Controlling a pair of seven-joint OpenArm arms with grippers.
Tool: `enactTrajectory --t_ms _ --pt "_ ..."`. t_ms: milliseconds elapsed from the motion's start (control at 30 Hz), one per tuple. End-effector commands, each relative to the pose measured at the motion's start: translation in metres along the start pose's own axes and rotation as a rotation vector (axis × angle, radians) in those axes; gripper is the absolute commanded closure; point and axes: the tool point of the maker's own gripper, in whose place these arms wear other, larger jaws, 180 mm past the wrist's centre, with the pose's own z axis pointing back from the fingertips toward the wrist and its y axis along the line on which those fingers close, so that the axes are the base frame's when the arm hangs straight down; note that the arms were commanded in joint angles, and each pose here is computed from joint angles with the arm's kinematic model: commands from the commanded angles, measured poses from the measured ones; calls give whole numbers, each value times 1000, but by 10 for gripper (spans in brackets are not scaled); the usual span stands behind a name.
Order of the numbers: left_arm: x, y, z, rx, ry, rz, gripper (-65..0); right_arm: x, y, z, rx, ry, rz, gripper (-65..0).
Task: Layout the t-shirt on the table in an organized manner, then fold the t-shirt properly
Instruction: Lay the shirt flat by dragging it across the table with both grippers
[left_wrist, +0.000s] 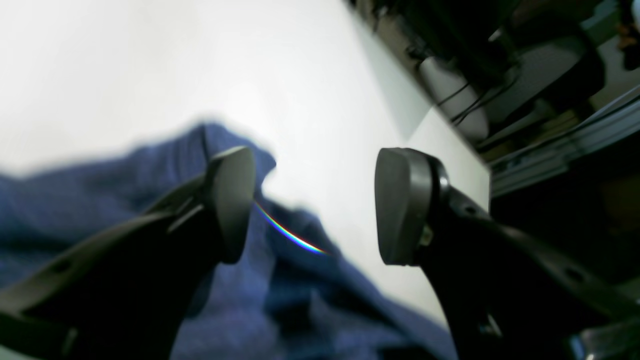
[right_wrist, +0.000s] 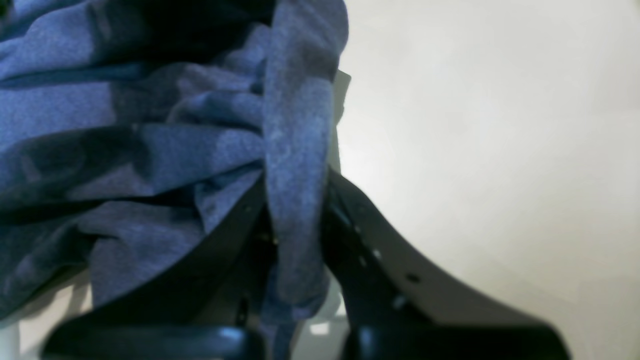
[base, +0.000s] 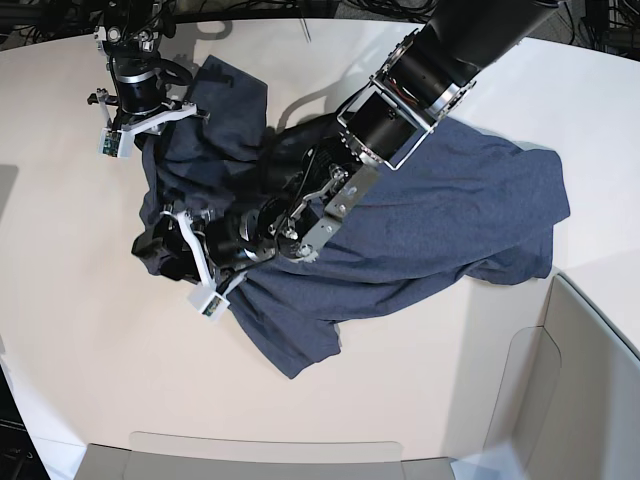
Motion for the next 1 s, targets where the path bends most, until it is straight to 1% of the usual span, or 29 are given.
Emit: enactTrajectory --t_ms 0,33,133,200,267,400,500,567,633,700,800,900,967 --pt "29 -17 -1 -48 -70 -25 -353 15 -1 3 1 -57 2 0" --pt "33 -19 1 -54 -79 -35 -353 17 -2 3 -4 -65 2 0" --pt "44 -10 22 -38 -103 -96 -353 29 -1 3 0 -97 7 0" --pt "53 -3 42 -20 -117 -148 -353 35 -10 4 -20 -111 21 0" --pt "49 2 58 -8 -118 -171 -353 44 -17 4 -37 -134 25 0" --pt "40 10 93 18 -109 -227 -353 67 -59 8 -154 -195 12 0" --pt "41 19 121 55 -117 -256 -353 91 -93 15 -250 -264 -10 -7" --pt "40 31 143 100 -141 -243 -353 103 -112 21 -306 -301 -24 -73" --pt "42 41 164 146 -175 -227 -353 108 -119 24 -329 -318 -29 -141" --pt "41 53 185 197 -186 -213 -353 108 -119 24 -327 -317 -28 -209" --pt "36 68 213 278 -164 -185 -352 104 -118 24 -326 -305 -28 -295" --pt "31 84 244 367 -150 -147 -347 102 -121 28 -334 -305 -25 -347" --pt "29 93 264 421 -148 -129 -323 103 -122 29 -335 -308 -22 -364"
